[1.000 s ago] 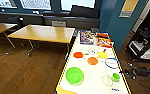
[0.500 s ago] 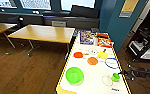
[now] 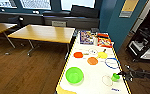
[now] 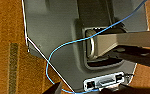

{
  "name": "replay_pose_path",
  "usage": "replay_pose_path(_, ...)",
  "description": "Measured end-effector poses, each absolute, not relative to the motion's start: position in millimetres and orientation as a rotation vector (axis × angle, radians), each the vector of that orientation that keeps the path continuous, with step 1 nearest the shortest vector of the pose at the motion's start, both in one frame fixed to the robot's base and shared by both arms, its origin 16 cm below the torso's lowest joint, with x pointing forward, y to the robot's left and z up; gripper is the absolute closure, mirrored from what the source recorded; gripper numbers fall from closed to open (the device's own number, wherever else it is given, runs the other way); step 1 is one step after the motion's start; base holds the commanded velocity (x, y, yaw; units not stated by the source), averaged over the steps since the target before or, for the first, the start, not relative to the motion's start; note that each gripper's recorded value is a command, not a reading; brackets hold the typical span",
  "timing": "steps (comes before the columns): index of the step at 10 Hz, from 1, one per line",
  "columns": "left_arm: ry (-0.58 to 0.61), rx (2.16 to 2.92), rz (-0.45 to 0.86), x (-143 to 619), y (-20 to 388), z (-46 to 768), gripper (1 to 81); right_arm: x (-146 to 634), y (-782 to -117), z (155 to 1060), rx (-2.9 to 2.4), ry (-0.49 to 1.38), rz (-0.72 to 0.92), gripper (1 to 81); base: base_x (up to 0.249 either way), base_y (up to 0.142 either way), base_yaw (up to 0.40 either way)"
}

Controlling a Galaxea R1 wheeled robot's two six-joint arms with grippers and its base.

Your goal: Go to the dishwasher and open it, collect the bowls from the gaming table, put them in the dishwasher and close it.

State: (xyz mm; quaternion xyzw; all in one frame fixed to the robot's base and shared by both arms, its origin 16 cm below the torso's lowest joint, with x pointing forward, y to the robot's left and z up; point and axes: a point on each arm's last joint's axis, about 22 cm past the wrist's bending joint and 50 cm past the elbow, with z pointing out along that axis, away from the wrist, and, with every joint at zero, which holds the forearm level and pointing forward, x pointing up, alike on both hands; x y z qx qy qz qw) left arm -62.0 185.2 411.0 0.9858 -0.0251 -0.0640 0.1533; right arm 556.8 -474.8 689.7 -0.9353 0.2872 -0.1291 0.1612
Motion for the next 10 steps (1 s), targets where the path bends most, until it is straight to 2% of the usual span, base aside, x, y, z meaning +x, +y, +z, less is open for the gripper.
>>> replay_pose_path(10, -0.071, 2.827, -0.183, -62, 185, 411, 1.0, 539, -465, 657, -2.602, 0.915, -0.39, 1.0, 0.0, 0.0, 0.0)
